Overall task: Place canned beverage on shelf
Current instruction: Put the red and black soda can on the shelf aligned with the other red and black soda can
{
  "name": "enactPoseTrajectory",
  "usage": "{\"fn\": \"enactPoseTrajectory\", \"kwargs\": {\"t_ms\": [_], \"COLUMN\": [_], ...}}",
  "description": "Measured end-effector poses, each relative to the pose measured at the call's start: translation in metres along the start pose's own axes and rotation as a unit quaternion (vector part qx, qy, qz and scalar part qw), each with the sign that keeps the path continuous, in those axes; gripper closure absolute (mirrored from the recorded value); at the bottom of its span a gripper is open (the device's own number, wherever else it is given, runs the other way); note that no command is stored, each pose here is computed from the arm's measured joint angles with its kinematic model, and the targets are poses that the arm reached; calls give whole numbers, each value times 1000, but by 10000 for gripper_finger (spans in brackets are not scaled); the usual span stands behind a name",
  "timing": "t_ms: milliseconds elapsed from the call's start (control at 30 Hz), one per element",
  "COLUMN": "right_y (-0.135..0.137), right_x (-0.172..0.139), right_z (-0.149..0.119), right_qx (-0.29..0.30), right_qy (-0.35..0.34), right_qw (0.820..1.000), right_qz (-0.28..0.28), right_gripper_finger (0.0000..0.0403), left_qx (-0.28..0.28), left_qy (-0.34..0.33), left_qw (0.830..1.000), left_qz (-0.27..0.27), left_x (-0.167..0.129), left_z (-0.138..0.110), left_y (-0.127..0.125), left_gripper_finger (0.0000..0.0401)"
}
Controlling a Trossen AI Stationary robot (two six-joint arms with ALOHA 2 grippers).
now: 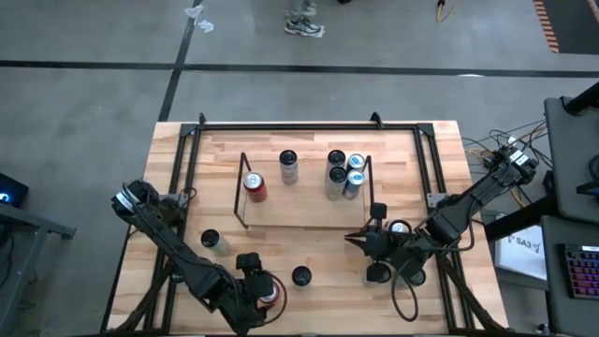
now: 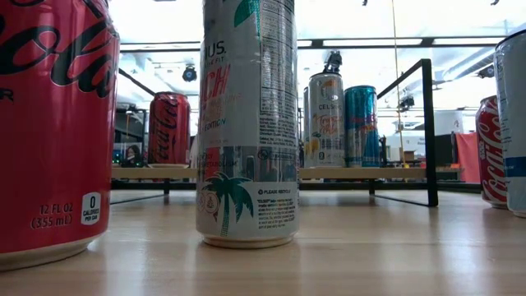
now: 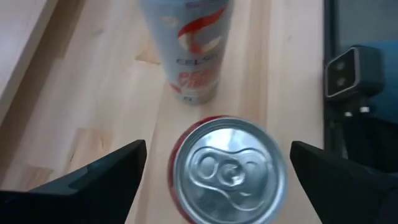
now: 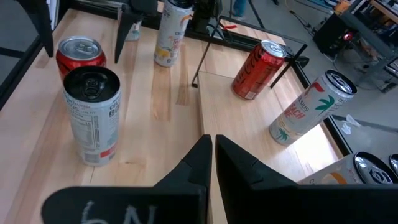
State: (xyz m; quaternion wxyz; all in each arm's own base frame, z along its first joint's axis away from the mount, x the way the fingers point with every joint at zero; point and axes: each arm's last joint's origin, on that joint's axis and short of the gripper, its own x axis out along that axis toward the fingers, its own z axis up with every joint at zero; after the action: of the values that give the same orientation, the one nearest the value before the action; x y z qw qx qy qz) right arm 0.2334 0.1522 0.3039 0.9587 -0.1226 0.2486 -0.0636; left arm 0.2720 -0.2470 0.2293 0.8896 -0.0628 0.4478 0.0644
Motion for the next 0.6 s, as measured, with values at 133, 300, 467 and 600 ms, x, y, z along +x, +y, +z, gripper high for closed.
{"fn": "enactPoseTrajectory", "kwargs": {"t_ms": [133, 300, 467, 600], "right_y": [0, 0, 0, 0], "right_x": [0, 0, 0, 0], "right_z": [0, 0, 0, 0], "right_qx": [0, 0, 0, 0], "right_qy": [0, 0, 0, 0], "right_qw": [1000, 1000, 1000, 1000], "right_qz": [0, 0, 0, 0], "right_gripper_finger": [390, 390, 390, 390], "left_qx": [-12, -29, -36, -34], "left_qy": [2, -6, -12, -6], "left_qw": [1000, 1000, 999, 999], "left_qz": [2, -9, -20, -27], "left_x": [6, 15, 19, 18], "left_z": [-6, -13, -16, -16], "left_y": [2, 3, 3, 3], "left_gripper_finger": [19, 24, 68, 116]}}
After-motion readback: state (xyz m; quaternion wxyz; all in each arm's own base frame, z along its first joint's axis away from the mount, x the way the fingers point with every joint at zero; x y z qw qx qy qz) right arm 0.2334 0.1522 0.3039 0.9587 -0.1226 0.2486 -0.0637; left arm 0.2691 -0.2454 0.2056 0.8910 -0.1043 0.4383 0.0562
